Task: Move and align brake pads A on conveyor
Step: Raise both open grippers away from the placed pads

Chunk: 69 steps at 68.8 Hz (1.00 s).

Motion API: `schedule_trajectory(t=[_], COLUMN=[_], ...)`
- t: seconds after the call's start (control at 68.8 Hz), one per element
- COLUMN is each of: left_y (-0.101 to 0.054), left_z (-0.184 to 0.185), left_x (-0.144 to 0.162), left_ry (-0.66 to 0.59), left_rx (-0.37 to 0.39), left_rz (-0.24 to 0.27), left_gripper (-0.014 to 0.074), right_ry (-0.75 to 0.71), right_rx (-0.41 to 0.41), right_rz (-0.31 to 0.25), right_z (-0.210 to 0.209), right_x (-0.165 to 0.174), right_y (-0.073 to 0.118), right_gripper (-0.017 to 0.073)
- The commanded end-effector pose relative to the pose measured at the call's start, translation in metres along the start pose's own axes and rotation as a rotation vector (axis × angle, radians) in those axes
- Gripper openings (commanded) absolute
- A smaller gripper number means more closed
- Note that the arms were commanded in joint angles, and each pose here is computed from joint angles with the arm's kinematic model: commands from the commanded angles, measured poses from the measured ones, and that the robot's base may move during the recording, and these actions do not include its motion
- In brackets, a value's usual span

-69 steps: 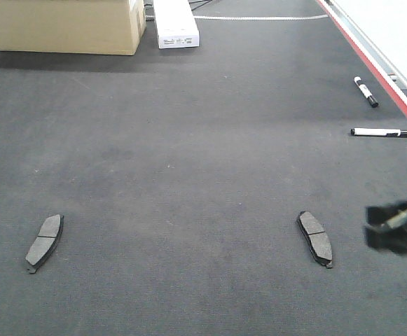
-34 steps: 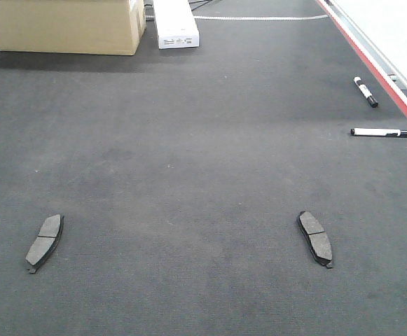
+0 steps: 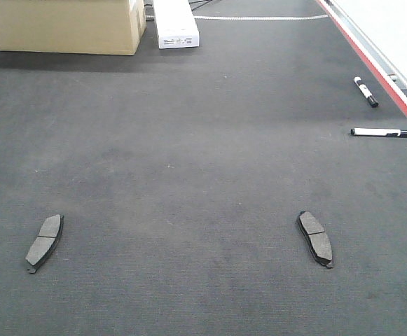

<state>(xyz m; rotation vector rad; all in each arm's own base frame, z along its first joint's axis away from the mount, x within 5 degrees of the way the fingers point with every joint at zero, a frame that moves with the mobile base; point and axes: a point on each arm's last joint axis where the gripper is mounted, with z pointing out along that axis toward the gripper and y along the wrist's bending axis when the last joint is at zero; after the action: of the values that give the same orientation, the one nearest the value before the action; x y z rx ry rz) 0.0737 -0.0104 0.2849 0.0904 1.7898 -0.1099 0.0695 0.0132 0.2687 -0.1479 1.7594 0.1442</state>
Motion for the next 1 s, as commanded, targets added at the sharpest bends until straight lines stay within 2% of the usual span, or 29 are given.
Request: schedule_trajectory(t=[0.0,0.988], left_y=[0.0003,0.0004], left_z=[-0.0023,-0.0012], left_x=[-0.0155,-0.0152], left_ry=[-0.100,-0.094], left_rx=[-0.005,-0.005], left_rz=[-0.016,-0.016], left_gripper=[0.0343,0.0343], right_ry=[-0.095,-0.095], right_rx=[0.004,0.004], right_rz=[-0.010,-0.010], right_z=[-0.0020,-0.0020], right_x=[-0.0153,-0.0153], right_y=[-0.0002,-0.0002], right_gripper=[0.0370,0.0370])
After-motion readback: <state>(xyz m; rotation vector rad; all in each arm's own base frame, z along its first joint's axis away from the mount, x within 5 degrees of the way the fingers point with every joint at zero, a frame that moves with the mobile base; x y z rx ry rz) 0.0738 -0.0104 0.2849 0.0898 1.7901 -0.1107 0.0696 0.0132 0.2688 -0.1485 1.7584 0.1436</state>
